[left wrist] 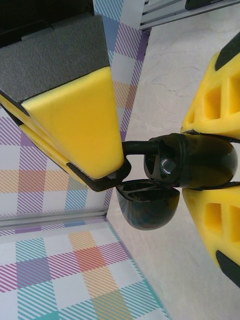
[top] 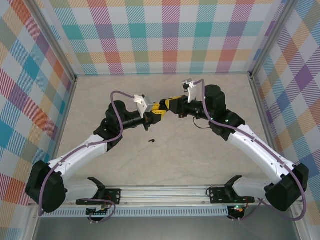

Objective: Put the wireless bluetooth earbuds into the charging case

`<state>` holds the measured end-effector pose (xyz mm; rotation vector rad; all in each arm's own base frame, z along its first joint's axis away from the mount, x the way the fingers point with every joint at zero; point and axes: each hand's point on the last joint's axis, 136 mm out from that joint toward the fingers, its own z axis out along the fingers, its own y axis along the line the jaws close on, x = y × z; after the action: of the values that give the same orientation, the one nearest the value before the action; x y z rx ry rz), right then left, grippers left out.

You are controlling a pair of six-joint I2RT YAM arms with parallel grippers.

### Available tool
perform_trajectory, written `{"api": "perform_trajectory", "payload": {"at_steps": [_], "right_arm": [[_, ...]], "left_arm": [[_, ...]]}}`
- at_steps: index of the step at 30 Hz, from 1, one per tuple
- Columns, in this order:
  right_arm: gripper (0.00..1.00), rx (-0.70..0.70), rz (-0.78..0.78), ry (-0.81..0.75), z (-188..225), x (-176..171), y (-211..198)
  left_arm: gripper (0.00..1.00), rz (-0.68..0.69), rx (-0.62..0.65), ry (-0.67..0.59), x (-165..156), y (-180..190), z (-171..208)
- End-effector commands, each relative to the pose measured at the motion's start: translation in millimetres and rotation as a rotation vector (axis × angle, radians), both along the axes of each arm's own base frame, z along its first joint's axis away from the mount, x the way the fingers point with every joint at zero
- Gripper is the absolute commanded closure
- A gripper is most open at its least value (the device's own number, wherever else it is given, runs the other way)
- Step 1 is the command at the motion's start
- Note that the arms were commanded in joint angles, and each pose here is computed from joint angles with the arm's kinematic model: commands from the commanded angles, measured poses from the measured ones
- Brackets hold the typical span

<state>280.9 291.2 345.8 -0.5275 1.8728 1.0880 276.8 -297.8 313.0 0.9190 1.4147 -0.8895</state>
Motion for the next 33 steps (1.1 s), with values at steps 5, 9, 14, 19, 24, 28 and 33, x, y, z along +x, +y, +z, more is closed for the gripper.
{"api": "perform_trajectory", "payload": {"at_steps": [5, 9, 14, 19, 24, 28, 33], "right_arm": [[0.74, -0.018, 0.009, -0.011, -0.9, -0.4, 5.0], [0.71, -0.025, 0.002, -0.01, -2.6, 0.8, 4.0], [0.7, -0.029, 0.002, -0.009, -2.9, 0.5, 4.1], [0.69, -0.037, -0.007, -0.006, -4.3, 1.3, 2.8], [0.69, -0.072, -0.045, 0.009, -8.2, 5.0, -2.5], [0.65, -0.089, -0.059, 0.014, -9.6, 5.5, -5.0], [0.59, -0.075, -0.045, 0.003, -2.7, 1.4, -4.7]], "left_arm": [[0.92, -0.01, -0.061, -0.065, -1.6, -3.2, 30.4], [0.92, -0.011, -0.06, -0.065, -1.8, -3.2, 30.1], [0.92, -0.015, -0.061, -0.066, -2.8, -3.2, 30.6], [0.92, -0.011, -0.063, -0.063, -2.5, -2.7, 30.7], [0.92, 0.013, -0.061, -0.057, 1.3, -1.2, 29.8], [0.93, 0.018, -0.059, -0.054, 2.5, -1.1, 29.0], [0.93, 0.02, -0.056, -0.048, 3.1, -0.9, 26.7]]}}
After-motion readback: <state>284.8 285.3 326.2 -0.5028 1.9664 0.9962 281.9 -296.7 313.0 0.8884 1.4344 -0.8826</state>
